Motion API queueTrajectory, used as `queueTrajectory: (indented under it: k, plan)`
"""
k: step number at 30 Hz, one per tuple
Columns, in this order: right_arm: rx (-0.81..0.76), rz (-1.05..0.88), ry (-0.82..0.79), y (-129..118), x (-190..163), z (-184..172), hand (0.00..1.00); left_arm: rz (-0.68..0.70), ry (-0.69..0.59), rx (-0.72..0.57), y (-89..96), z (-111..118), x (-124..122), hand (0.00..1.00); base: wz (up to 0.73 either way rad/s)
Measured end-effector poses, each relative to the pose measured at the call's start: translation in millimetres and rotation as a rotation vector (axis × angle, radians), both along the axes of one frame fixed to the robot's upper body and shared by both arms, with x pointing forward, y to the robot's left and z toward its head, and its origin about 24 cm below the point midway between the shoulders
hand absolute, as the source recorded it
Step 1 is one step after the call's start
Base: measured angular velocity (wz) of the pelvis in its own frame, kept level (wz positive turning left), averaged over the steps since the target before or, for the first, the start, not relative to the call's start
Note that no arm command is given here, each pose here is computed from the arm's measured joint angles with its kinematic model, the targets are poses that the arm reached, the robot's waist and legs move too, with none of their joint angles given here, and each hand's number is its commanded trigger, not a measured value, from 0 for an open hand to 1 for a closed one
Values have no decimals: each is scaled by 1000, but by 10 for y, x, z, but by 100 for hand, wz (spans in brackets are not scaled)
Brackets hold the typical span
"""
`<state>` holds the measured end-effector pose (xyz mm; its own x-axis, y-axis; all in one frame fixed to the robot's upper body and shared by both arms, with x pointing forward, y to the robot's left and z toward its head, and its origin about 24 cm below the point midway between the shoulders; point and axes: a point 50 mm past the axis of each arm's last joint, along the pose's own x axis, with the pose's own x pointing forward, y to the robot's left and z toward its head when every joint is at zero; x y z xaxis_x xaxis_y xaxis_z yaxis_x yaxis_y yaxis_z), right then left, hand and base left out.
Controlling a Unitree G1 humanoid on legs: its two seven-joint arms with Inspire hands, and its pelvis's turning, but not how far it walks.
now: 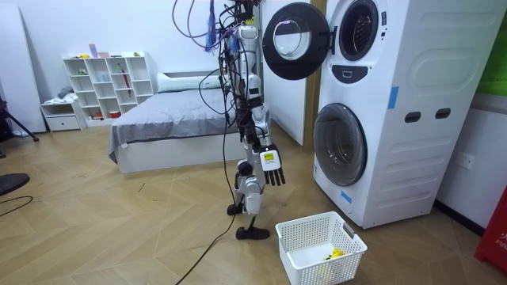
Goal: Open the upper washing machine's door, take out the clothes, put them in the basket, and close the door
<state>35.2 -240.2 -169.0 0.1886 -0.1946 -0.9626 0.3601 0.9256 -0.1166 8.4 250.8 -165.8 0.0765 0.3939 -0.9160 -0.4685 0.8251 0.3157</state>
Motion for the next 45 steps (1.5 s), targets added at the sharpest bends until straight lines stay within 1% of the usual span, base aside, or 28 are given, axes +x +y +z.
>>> queueTrajectory:
  k: [1,2,4,5,7,8,10,11,13,14,16,17,19,20,21,22,24,25,29,32,34,37,40,45]
  plan:
    - [-8,-22,-10,-40,2,11,0,72,-23,12,65,19,5,0,0]
    - [-13,-29,-13,-62,-3,16,0,100,-38,21,110,33,21,0,0]
    - [-45,-32,-17,-182,-1,50,0,240,-139,76,376,140,149,0,2]
    - [-54,-36,-21,-218,7,62,0,274,-176,93,459,182,201,0,9]
    - [-94,-61,-41,-351,-14,106,0,341,-327,179,816,409,456,0,6]
    - [-105,-65,-52,-382,0,119,0,348,-363,203,902,472,526,0,0]
    - [-138,-44,-70,-471,13,159,0,349,-476,285,1165,698,770,0,-4]
    - [-143,-43,-69,-489,6,166,0,346,-498,297,1214,749,824,0,0]
    - [-144,-61,-57,-519,-86,172,0,346,-624,342,1401,1004,1035,0,0]
    - [-143,-67,-57,-523,-98,173,0,344,-652,357,1452,1072,1074,0,0]
    - [-154,-74,-40,-549,-173,179,0,311,-727,412,1618,1322,1250,0,0]
    - [-157,-75,-40,-558,-177,183,0,305,-743,425,1654,1381,1280,0,-8]
    - [-166,-94,-53,-588,-198,200,0,285,-843,465,1741,1637,1443,0,-9]
    - [-169,-97,-50,-594,-219,204,0,282,-875,469,1746,1701,1503,0,0]
    - [-172,-100,-46,-600,-240,206,0,266,-919,484,1769,1820,1590,0,0]
    - [-172,-97,-42,-601,-257,206,0,252,-942,505,1812,1922,1630,0,0]
    - [-177,-99,-50,-612,-245,214,0,237,-972,525,1851,2044,1687,0,0]
    - [-180,-113,-53,-625,-251,219,0,224,-968,534,1876,2097,1697,0,0]
    - [-187,-170,-35,-667,-366,234,0,210,-942,548,1941,2188,1710,0,-2]
    - [-207,-206,-37,-720,-450,266,0,191,-930,594,2055,2371,1705,0,2]
    - [-229,-235,-30,-770,-540,296,0,170,-936,650,2141,2546,1703,0,6]
    - [-248,-250,-30,-821,-581,326,0,161,-949,706,2202,2722,1727,0,0]
    - [-273,-249,-30,-877,-654,372,0,106,-940,791,2195,2869,1765,0,8]
    - [-293,-259,-31,-944,-685,412,0,70,-950,838,2176,2977,1801,0,0]
